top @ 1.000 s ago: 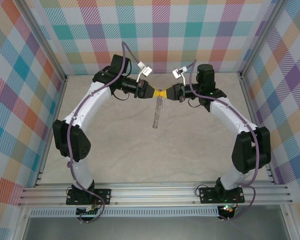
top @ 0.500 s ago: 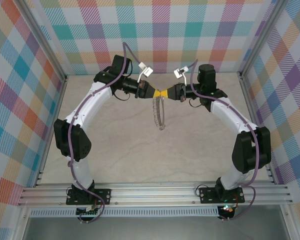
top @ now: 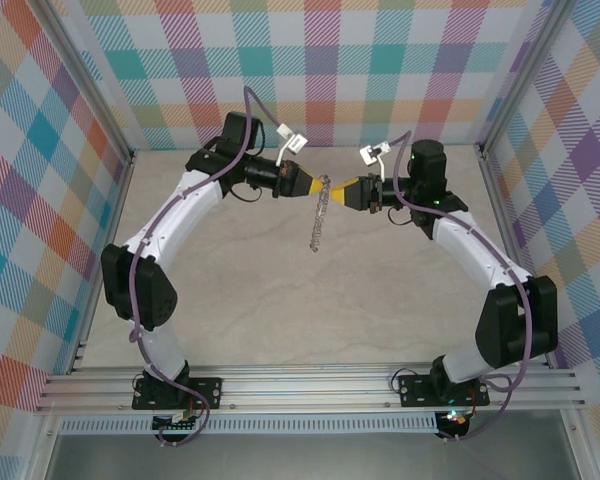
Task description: Put the keys on the keyring
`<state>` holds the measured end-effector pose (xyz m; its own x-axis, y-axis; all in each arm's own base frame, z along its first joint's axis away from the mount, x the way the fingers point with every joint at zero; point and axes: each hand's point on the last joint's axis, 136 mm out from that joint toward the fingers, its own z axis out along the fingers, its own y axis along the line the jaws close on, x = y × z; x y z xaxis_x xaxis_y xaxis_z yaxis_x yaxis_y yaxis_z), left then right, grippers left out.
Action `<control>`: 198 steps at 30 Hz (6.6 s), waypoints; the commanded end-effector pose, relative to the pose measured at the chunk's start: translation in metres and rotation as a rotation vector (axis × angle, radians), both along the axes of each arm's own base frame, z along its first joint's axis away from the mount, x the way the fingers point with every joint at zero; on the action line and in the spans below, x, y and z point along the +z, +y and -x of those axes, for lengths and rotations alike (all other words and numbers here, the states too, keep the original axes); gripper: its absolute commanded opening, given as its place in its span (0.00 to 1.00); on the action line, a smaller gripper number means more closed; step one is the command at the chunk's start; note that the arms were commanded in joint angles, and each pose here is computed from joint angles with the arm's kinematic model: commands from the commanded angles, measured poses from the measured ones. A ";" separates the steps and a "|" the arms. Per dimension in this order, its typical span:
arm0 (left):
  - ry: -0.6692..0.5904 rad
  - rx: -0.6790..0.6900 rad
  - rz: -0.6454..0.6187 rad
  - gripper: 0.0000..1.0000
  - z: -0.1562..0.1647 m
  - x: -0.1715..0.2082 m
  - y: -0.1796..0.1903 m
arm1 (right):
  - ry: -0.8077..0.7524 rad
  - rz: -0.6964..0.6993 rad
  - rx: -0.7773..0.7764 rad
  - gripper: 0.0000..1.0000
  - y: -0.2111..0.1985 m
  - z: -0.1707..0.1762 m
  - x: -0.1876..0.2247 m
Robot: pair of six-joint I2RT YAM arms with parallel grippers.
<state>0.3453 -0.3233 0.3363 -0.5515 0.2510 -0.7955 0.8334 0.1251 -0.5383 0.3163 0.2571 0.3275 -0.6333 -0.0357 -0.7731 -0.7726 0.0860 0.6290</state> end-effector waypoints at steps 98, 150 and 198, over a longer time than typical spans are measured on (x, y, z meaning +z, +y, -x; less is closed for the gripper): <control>-0.245 0.245 0.230 0.00 0.035 0.086 0.001 | -0.175 -0.193 -0.307 0.35 -0.012 0.027 0.092; -0.245 0.248 0.251 0.00 0.037 0.092 -0.001 | -0.082 -0.283 -0.200 0.32 0.016 0.015 0.091; -0.262 0.243 0.042 0.61 -0.002 0.077 0.027 | -0.096 -0.021 -0.031 0.00 0.000 -0.015 0.068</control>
<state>0.3523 -0.2950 0.4274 -0.3272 0.0227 -0.9447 0.8785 0.3757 -0.2953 0.3395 0.2566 0.3980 -0.5704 0.0714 -0.8182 -0.8042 0.1540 0.5741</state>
